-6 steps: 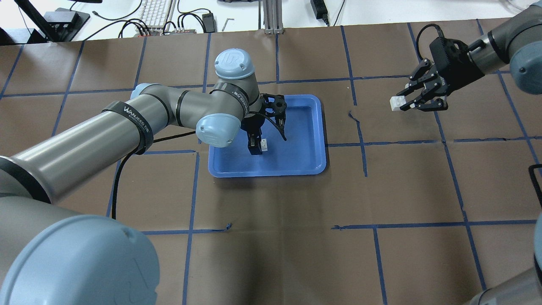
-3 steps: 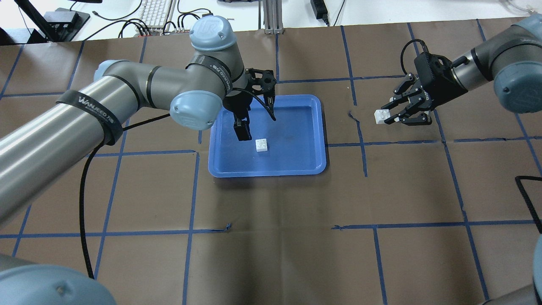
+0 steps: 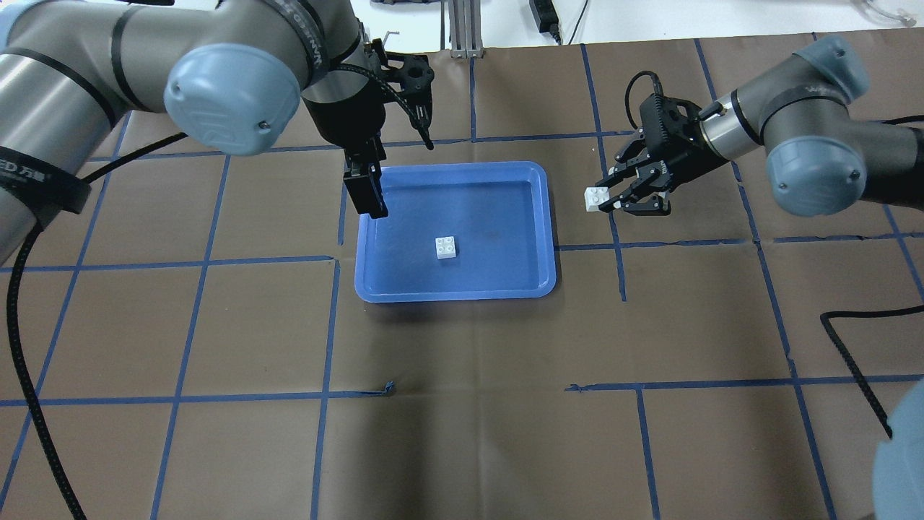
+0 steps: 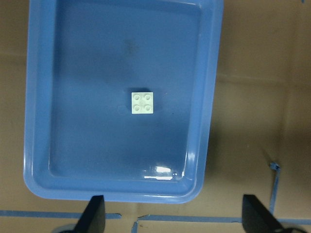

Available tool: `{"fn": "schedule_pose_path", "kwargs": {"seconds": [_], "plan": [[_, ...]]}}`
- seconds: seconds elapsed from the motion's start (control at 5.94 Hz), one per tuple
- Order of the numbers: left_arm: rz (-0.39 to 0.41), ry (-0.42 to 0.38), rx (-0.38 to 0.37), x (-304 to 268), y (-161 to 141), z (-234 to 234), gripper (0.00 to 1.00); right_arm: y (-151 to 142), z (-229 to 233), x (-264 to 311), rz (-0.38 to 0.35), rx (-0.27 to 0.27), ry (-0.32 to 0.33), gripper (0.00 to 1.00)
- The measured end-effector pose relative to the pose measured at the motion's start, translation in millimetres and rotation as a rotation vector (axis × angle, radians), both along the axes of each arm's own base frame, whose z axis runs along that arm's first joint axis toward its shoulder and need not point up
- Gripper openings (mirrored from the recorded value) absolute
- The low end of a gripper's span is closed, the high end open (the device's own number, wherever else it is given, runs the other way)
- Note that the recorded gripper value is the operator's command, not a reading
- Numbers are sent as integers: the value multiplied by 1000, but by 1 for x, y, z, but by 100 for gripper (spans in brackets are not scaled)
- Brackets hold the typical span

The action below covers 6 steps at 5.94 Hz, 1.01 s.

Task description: Assemble white blocks and place on blue tray

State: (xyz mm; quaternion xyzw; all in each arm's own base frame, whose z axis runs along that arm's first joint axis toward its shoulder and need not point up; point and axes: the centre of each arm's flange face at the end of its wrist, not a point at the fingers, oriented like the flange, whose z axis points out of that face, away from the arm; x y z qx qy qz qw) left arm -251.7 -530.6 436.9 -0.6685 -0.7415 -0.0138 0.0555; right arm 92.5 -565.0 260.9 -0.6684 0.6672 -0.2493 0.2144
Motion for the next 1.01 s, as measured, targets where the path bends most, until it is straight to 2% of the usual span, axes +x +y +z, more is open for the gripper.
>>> {"fn": "schedule_pose_path", "kwargs": {"seconds": [0.17, 0.34, 0.5, 0.67, 1.01], "plan": [[19, 16, -5, 4, 19, 33, 100, 10, -7, 46, -43, -18, -6, 24], [72, 20, -14, 16, 30, 50, 100, 18, -17, 86, -78, -33, -17, 25], [185, 13, -11, 33, 33, 55, 100, 22, -34, 118, -107, -46, -29, 24], [366, -1, -11, 44, 35, 60, 100, 23, -55, 140, -124, -58, -38, 25], [822, -70, -42, 58, 44, 77, 100, 21, -90, 153, -130, -67, -44, 25]]}}
